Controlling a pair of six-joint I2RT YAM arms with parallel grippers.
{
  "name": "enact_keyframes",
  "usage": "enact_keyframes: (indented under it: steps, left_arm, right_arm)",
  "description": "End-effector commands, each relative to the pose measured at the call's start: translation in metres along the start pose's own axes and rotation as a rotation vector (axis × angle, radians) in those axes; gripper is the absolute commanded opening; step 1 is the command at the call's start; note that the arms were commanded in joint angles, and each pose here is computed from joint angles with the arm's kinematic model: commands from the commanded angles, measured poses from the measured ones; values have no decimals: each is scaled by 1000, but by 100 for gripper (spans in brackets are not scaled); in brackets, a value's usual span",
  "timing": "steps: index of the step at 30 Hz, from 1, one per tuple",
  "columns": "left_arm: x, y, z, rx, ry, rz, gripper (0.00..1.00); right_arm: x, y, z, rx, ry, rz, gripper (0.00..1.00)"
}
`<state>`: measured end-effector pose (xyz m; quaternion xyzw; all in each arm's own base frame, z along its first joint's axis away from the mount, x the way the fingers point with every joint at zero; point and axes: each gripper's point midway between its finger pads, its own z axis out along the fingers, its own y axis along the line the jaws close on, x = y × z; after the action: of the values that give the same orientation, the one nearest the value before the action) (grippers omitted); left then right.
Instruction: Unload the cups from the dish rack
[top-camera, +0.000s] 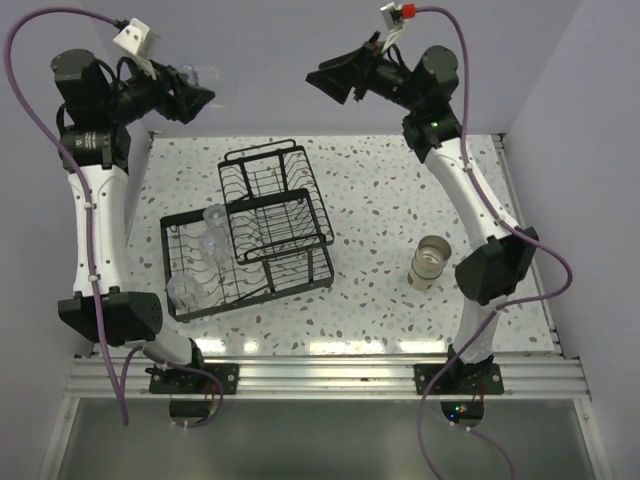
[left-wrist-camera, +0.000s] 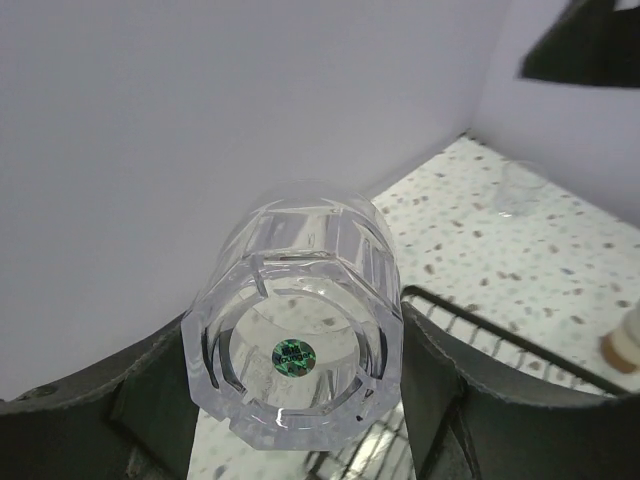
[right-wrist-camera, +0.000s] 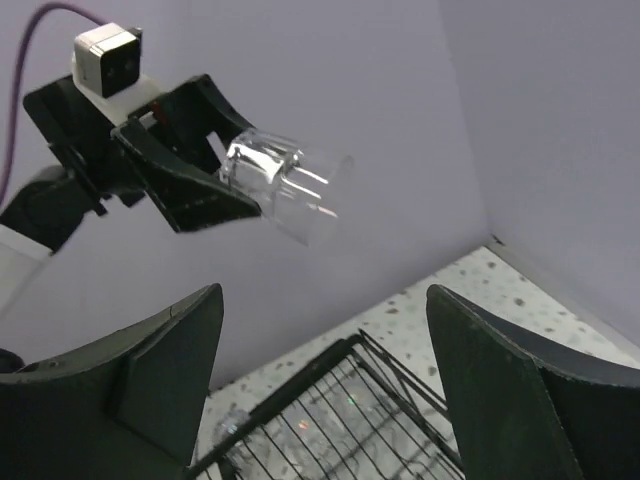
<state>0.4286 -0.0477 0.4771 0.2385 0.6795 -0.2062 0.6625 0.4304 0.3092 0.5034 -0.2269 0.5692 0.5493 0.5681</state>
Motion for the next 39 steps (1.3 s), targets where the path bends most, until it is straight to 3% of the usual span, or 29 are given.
enact_keyframes:
  steps: [1, 5, 16, 19, 26, 39]
  left_arm:
    - [-38, -64, 15, 254, -139, -61, 0]
    - [-52, -86, 24, 365, -217, -96, 0]
    - [-36, -112, 50, 476, -215, -196, 0]
    - [-40, -112, 52, 483, -225, -187, 0]
    - [-49, -110, 55, 490, -245, -166, 0]
    - [-45, -105, 65, 488, -242, -173, 0]
  right_arm:
    - [1, 36, 31, -187, -39, 140, 85]
    - [6, 39, 45, -220, -49, 195, 81]
    - [22, 45, 47, -307, 10, 300, 57]
    - [25, 51, 41, -322, 48, 264, 57]
    - [6, 12, 10, -170, 53, 204, 56]
    - [6, 54, 20, -293, 57, 214, 55]
